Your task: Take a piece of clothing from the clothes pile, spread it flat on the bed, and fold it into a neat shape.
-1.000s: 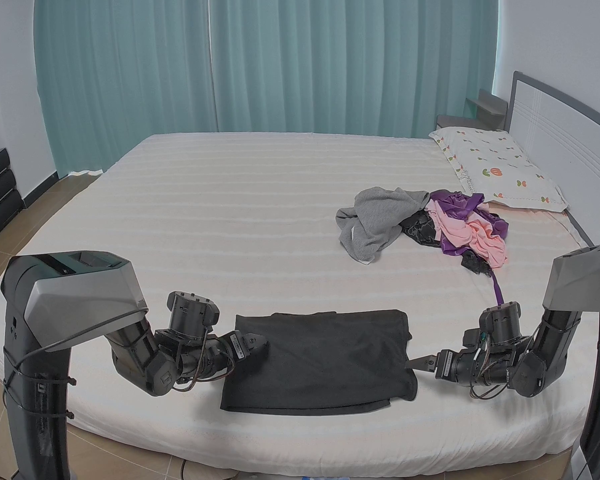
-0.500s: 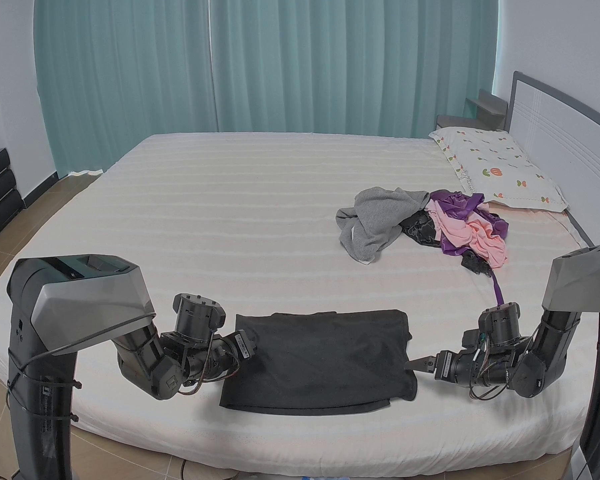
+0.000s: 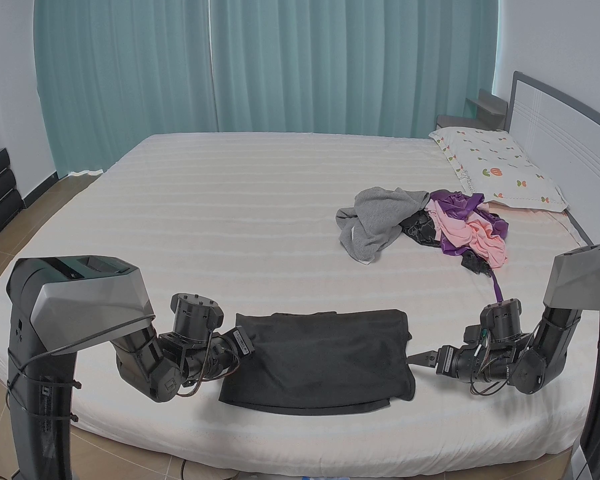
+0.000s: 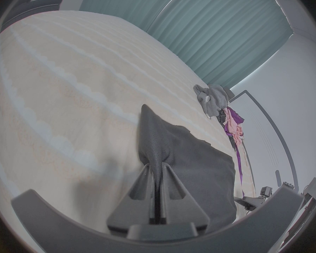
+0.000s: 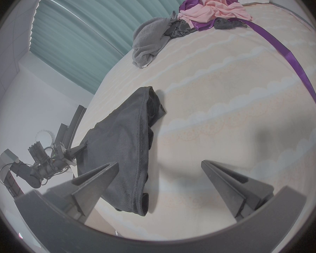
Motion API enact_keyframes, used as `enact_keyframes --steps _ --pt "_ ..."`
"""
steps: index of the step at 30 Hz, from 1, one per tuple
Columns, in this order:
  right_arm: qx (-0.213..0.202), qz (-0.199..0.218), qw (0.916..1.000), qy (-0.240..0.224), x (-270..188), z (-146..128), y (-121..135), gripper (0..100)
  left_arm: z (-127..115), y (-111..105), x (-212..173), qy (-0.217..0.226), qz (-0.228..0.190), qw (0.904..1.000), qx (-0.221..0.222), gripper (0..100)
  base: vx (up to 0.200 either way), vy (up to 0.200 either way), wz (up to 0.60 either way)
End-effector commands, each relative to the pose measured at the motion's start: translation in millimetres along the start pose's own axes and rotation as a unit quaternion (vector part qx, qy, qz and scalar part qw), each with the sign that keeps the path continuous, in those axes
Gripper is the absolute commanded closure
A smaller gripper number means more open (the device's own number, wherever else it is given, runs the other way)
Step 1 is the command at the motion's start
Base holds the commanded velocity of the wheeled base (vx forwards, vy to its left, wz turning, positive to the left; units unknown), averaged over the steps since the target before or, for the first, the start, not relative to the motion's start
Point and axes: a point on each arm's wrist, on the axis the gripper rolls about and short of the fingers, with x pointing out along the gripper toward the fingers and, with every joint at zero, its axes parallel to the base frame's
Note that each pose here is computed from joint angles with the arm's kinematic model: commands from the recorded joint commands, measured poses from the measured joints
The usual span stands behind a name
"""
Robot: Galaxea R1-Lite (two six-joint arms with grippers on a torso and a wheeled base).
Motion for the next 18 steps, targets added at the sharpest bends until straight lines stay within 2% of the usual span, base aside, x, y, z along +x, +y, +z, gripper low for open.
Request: enact_keyframes --steps 1,18 --pt "0.000 0.000 1.0000 0.000 0.6 0.4 -0.2 0 -3.4 3.2 -2.2 0.005 0.005 1.0000 -0.007 100 0.000 0.000 0.00" --pt "-0.001 0.001 1.0000 0.004 1.6 -0.9 1.0 0 -2.7 2.2 -4.5 0.005 0.005 0.9999 -0.009 100 0.000 0.000 0.00"
